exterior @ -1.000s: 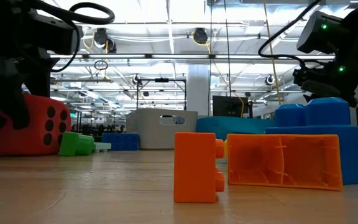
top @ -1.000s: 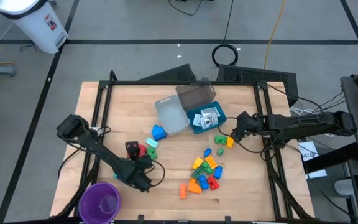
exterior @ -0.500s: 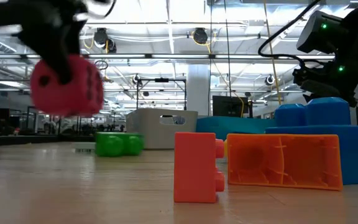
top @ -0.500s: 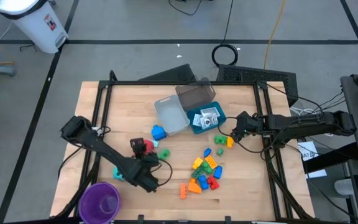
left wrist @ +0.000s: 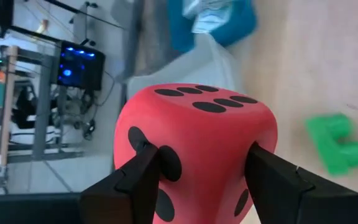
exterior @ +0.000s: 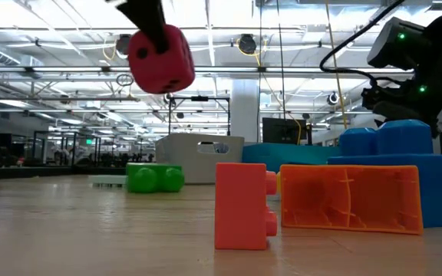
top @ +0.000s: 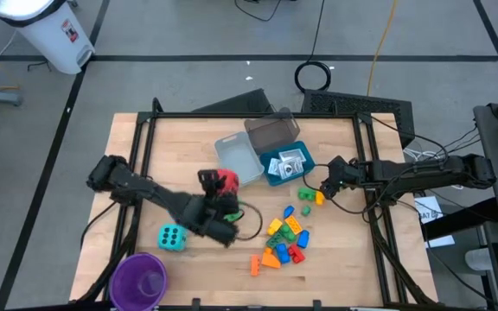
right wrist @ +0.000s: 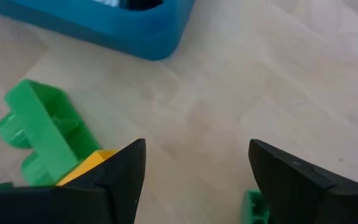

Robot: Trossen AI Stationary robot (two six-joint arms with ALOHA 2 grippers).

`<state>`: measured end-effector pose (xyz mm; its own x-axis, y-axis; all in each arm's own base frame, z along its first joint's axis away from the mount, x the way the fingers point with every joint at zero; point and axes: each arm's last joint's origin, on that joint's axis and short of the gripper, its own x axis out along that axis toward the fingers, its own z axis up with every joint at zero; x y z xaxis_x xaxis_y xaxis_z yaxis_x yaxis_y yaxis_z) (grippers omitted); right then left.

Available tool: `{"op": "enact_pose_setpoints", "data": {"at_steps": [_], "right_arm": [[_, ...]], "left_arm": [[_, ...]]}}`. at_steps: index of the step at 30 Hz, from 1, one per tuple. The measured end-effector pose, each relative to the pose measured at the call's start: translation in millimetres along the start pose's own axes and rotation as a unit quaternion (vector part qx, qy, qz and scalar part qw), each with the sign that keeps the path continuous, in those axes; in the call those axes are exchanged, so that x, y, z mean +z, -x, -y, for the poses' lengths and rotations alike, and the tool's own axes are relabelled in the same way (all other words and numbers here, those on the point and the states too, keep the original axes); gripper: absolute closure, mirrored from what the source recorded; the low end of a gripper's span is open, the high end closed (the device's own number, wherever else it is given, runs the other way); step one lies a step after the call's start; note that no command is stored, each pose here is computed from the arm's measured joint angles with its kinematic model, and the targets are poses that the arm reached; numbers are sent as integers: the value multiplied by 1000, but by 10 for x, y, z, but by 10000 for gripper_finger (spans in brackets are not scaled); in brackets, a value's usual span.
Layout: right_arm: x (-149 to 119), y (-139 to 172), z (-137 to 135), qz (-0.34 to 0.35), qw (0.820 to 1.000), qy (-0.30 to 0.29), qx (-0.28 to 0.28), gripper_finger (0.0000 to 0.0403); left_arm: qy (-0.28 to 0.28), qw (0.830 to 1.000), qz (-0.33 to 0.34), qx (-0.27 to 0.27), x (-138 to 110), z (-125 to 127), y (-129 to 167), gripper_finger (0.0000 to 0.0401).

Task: Pick & Place Toys
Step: Put the red dice into the black bin

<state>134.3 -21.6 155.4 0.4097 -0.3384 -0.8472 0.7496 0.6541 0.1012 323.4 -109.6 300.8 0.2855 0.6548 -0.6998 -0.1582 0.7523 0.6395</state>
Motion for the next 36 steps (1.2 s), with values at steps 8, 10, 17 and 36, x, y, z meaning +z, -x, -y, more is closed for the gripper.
{"op": "enact_pose_setpoints", "data": {"at_steps": [8, 10, 17, 36], "right_arm": [[23, 0, -27, 8, 1000, 18, 18, 147], [22, 0, -26, 7, 1000, 20, 17, 147], [22, 0, -25, 8, 1000, 23, 17, 147], [33, 1, -34, 13, 999, 27, 22, 147]], "left_arm": [[-16, 999, 37, 18, 368, -473, -475, 198], [-10, 998, 55, 24, 468, -635, -620, 199], [39, 991, 130, 1, 701, -1224, -1114, 208], [89, 995, 33, -19, 612, -1319, -2377, 218]]}}
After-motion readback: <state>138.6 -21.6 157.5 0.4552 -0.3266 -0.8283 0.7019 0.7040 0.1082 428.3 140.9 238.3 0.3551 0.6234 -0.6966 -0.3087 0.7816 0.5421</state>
